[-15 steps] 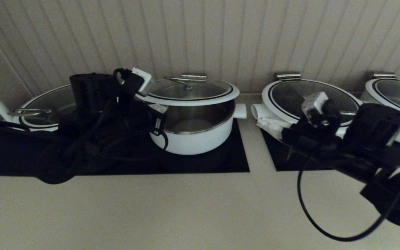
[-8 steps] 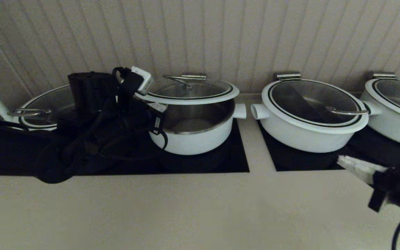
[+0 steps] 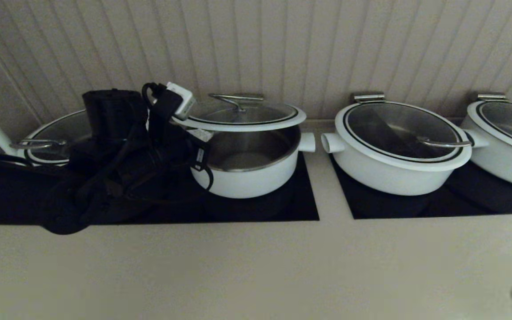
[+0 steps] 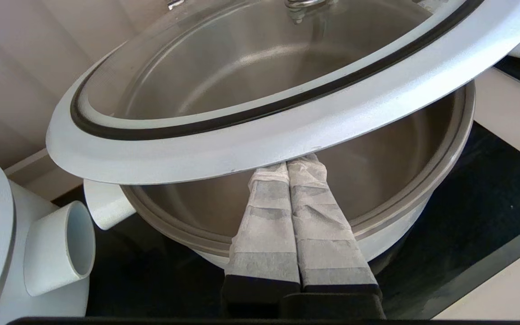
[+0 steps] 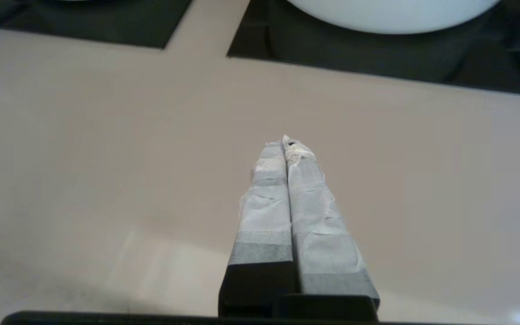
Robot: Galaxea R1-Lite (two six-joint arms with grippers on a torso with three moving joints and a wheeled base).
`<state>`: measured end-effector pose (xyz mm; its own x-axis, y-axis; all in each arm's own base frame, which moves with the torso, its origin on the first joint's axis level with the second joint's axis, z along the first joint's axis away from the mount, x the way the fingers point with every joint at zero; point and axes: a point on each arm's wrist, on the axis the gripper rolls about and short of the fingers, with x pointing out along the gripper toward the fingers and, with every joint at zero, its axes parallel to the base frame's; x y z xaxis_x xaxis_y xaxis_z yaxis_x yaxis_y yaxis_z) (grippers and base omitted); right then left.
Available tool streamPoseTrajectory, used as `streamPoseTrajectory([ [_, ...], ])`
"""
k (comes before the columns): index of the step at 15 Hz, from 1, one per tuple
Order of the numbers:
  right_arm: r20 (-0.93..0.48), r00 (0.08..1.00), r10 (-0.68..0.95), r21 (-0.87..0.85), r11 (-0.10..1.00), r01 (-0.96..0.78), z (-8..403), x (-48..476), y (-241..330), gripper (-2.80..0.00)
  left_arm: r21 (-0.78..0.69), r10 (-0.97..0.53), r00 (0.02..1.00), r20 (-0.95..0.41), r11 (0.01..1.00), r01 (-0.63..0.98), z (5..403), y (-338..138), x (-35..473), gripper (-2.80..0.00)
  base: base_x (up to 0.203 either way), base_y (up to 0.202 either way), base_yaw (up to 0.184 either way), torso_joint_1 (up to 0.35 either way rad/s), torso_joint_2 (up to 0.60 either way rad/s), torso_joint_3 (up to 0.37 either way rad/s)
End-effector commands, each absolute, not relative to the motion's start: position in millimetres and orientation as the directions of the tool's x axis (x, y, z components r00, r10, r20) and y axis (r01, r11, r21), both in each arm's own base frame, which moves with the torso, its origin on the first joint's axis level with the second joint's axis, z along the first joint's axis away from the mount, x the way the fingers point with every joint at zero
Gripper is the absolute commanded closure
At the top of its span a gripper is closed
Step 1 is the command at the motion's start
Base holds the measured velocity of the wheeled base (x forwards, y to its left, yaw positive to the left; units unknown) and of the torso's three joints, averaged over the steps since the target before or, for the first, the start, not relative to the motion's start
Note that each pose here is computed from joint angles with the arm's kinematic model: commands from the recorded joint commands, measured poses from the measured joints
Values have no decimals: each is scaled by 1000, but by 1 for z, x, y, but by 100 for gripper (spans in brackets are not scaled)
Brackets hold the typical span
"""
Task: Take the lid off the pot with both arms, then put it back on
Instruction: Open the pot lid completely
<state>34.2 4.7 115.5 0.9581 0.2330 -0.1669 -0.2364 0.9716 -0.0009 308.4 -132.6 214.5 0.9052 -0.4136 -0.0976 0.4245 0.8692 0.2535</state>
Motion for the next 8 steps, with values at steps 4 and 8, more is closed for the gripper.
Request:
streamPoseTrajectory([
  [4, -93, 983, 157, 16, 988, -156, 86, -24, 4, 0, 259, -415, 906, -89, 868, 423, 216, -133, 308, 0, 0, 0, 0, 0, 0, 0],
  [8, -61, 998, -23, -15, 1000, 22, 77, -27, 0, 0, 259, -415, 906, -84, 869, 422, 218, -132, 307, 0, 0, 0, 0, 0, 0, 0],
])
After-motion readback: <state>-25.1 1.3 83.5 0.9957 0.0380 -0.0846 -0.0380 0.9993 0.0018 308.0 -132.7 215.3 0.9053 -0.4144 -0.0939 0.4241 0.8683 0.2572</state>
